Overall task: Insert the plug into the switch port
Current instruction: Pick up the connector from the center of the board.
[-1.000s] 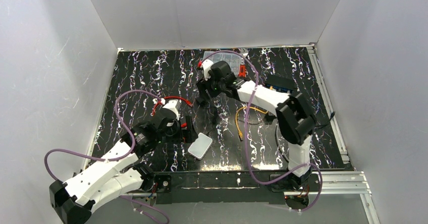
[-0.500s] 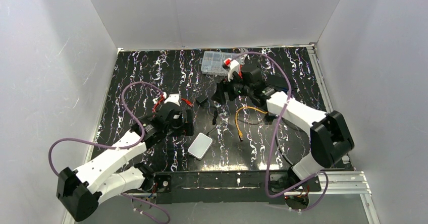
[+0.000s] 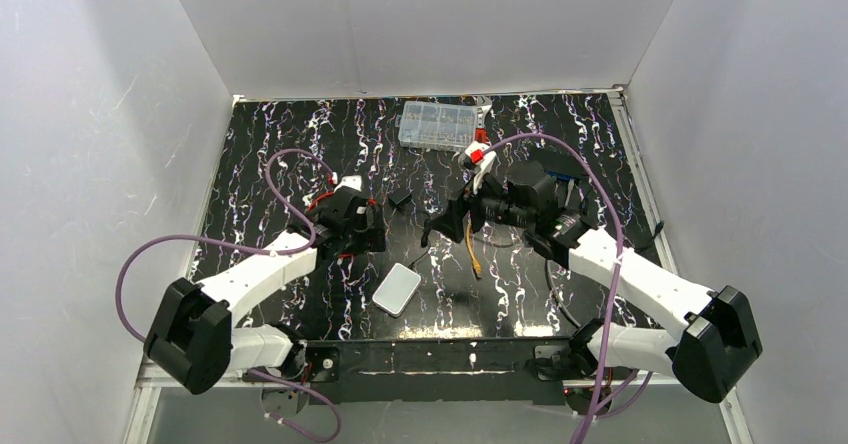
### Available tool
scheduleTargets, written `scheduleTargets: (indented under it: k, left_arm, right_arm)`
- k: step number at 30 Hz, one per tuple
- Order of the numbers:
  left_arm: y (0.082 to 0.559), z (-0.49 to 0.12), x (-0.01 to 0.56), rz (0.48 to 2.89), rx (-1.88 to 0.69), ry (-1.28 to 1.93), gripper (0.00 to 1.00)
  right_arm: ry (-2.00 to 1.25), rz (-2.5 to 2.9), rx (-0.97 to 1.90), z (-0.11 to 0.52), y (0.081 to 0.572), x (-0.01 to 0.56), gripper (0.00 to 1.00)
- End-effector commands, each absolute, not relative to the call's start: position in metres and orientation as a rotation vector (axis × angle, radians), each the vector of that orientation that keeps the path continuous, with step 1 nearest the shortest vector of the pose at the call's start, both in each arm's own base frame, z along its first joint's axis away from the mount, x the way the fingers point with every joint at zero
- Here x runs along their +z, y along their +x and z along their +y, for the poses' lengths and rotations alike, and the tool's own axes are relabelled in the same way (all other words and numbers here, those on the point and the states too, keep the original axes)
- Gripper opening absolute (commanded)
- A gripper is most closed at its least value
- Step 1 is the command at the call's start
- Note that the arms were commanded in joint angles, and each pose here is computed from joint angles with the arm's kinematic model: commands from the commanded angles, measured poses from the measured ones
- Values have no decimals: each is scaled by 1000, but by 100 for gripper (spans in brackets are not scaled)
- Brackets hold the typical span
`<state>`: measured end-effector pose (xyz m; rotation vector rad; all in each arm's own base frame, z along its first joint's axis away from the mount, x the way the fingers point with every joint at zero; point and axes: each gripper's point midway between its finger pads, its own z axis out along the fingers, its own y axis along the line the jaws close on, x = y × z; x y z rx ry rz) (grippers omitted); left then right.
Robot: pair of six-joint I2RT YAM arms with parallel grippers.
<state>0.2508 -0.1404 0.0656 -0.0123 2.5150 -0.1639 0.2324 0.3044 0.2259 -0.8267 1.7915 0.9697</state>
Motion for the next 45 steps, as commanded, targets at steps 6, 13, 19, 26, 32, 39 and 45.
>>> scheduleTargets:
  k: [6, 13, 19, 26, 32, 39, 45]
  left_arm:
    - [261, -139, 42, 2571, -133, -11, 77]
    - [260, -135, 25, 2634, -106, -33, 74]
    - [259, -133, 14, 2669, -101, -41, 69]
    - [252, -133, 4, 2716, -106, -67, 48]
    - [244, -131, -1, 2736, -112, -90, 35]
    - [237, -140, -6, 2761, -184, -114, 14]
    - [236, -149, -6, 2769, -252, -103, 0]
  right_arm:
    - [-827, 1776, 960, 297, 219, 223, 85]
    - [-831, 1782, 959, 295, 216, 219, 85]
    - [-831, 1782, 941, 293, 217, 218, 85]
    - [-833, 1781, 934, 293, 218, 218, 85]
    - [-831, 1783, 931, 293, 218, 217, 85]
    - [-829, 1792, 935, 295, 219, 215, 85]
    - [-829, 1801, 929, 295, 220, 215, 85]
